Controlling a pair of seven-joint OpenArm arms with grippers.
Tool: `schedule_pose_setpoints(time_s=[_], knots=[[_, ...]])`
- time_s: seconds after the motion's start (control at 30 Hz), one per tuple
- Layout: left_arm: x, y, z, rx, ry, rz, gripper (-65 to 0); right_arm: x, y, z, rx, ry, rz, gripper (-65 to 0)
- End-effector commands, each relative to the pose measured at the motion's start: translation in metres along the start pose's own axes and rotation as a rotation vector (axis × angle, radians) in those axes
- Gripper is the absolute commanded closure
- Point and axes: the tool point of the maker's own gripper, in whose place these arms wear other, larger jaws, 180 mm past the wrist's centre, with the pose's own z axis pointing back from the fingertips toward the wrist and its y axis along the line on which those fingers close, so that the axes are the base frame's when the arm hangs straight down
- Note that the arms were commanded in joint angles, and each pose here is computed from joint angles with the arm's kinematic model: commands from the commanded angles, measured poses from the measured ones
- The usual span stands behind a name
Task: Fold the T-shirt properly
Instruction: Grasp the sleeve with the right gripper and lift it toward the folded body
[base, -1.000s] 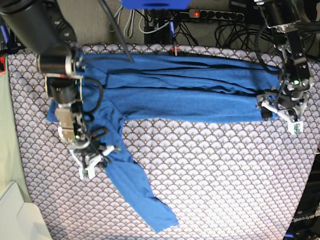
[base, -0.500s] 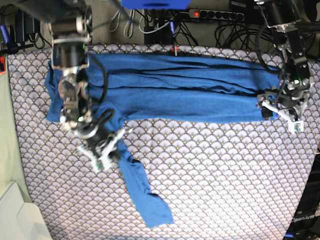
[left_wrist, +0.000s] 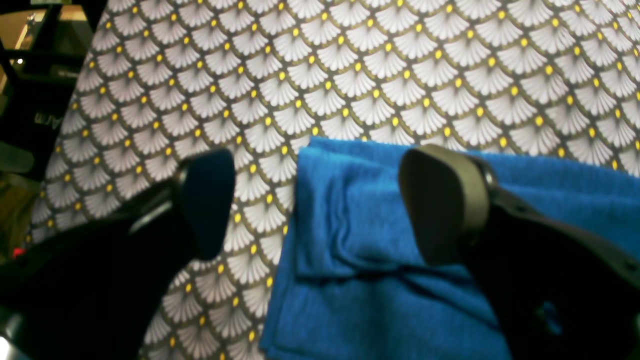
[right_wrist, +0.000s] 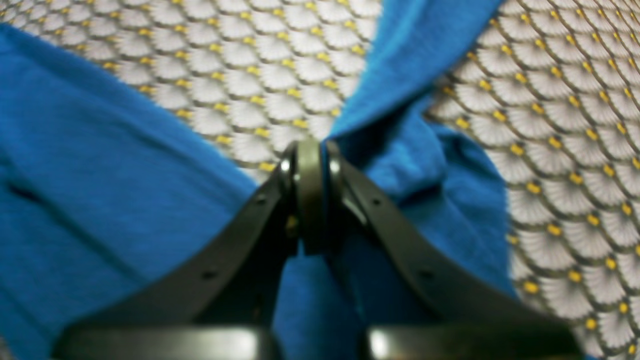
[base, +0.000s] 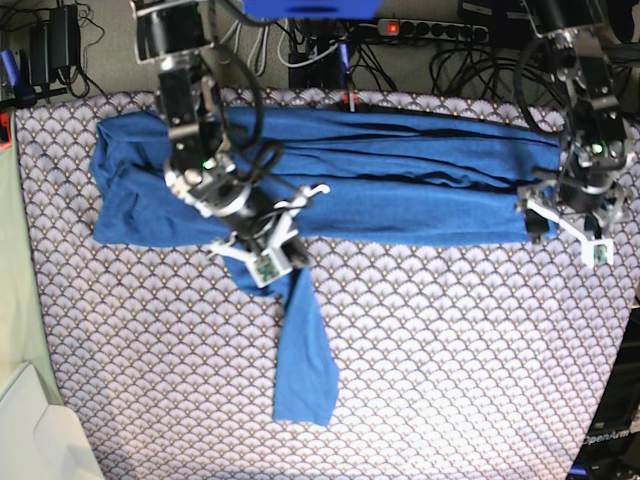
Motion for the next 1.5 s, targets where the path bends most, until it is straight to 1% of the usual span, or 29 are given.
schedule_pose_setpoints(time_s=[0.0, 0.07, 0.2, 0.27, 0.57, 0.77, 1.1, 1.17, 1.33, 1.47], knots=[[0.017, 0.004, 0.005, 0.011, -0.054, -0.013, -52.9, 0.017, 0.002, 0.004, 0.007, -0.059, 0.0, 0.0], [0.015, 0.004, 0.008, 0.012, -0.051, -0.018, -52.9, 0.014, 0.009, 0.009, 0.015, -0.058, -0.004, 0.0], [0.014, 0.004, 0.01, 0.012, -0.054, -0.024, -52.9, 0.001, 0.039, 0.014, 0.075, -0.037, 0.0, 0.0], [0.018, 0.003, 0.012, 0.011, -0.066, -0.027, -52.9, -0.006, 0.047, 0.018, 0.088, -0.028, -0.007, 0.0], [0.025, 0.002, 0.016, 0.011, -0.086, -0.033, -52.9, 0.002, 0.091, 0.038, 0.167, -0.059, 0.004, 0.0], [0.025, 0.002, 0.016, 0.01, -0.087, -0.032, -52.9, -0.009, 0.11, 0.042, 0.208, -0.035, -0.009, 0.0], [0.025, 0.002, 0.016, 0.009, -0.087, -0.033, -53.0, -0.018, 0.119, 0.045, 0.227, -0.014, -0.019, 0.0], [0.026, 0.001, 0.016, 0.009, -0.088, -0.033, -53.0, -0.022, 0.118, 0.047, 0.227, -0.004, -0.01, 0.0], [0.026, 0.001, 0.015, 0.009, -0.09, -0.033, -53.0, -0.032, 0.136, 0.053, 0.291, 0.019, 0.036, 0.0], [0.026, 0.001, 0.015, 0.009, -0.09, -0.033, -53.0, -0.034, 0.137, 0.054, 0.293, 0.023, 0.036, 0.0]])
